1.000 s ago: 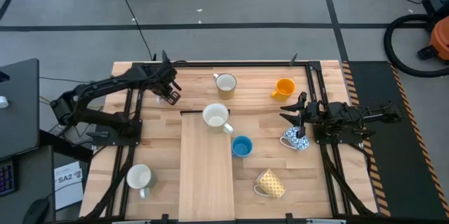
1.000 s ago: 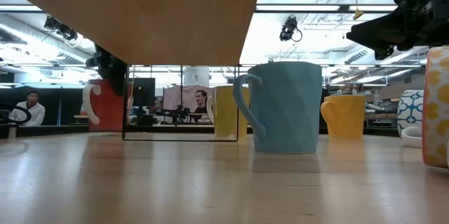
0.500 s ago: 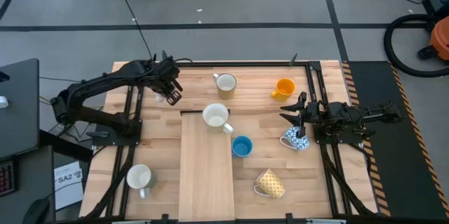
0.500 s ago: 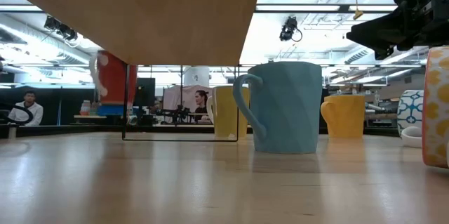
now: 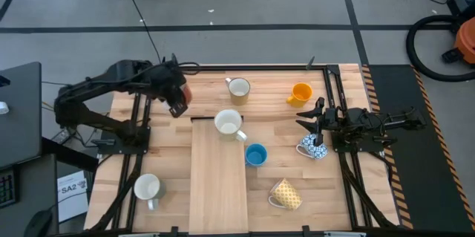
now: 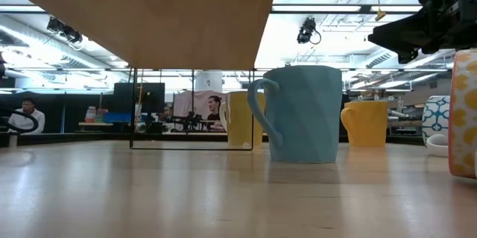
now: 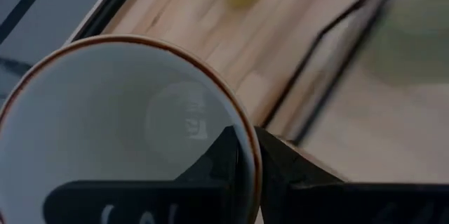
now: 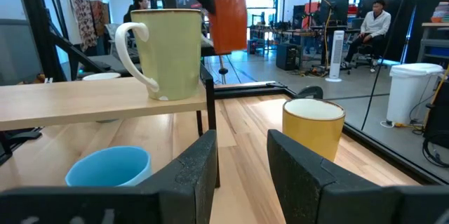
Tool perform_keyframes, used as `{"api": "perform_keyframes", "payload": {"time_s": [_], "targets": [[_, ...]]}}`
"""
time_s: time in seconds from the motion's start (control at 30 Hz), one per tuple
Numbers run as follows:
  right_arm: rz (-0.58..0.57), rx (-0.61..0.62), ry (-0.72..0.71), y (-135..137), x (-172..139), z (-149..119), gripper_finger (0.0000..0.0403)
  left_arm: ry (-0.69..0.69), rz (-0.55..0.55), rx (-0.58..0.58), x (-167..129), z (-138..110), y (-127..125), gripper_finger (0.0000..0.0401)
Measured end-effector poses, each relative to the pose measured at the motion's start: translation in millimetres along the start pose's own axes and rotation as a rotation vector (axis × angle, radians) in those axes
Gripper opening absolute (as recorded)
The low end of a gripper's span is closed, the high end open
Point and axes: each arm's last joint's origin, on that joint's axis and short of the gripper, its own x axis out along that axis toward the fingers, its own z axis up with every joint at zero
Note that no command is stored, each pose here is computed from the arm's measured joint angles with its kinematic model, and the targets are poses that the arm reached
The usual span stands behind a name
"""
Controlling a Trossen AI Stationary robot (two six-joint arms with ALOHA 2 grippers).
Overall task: Place coffee mugs
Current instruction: Put the red mug on the shelf
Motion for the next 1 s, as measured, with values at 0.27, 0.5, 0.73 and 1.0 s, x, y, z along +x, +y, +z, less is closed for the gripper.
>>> {"api": "perform_keyframes", "payload": {"time_s": [0.27, 0.5, 0.73, 1.0], "targets": [[-0.001, 0.0, 0.0, 0, 0, 0, 0.0133, -0.069, -0.235, 0.068, -41, -6, -36, 0.0035], [0.0, 0.0, 0.0, 0, 0, 0, 0.0133, -0.072, -0.355, 0.163, -54, -24, -67, 0.0036], [0.0, 0.0, -0.001, 0, 0, 0, 0.0133, -0.076, -0.44, 0.278, -51, -30, -103, 0.0036], [-0.001, 0.001, -0.001, 0, 0, 0, 0.0133, 0.013, -0.391, 0.369, -26, -33, -134, 0.0036]]}}
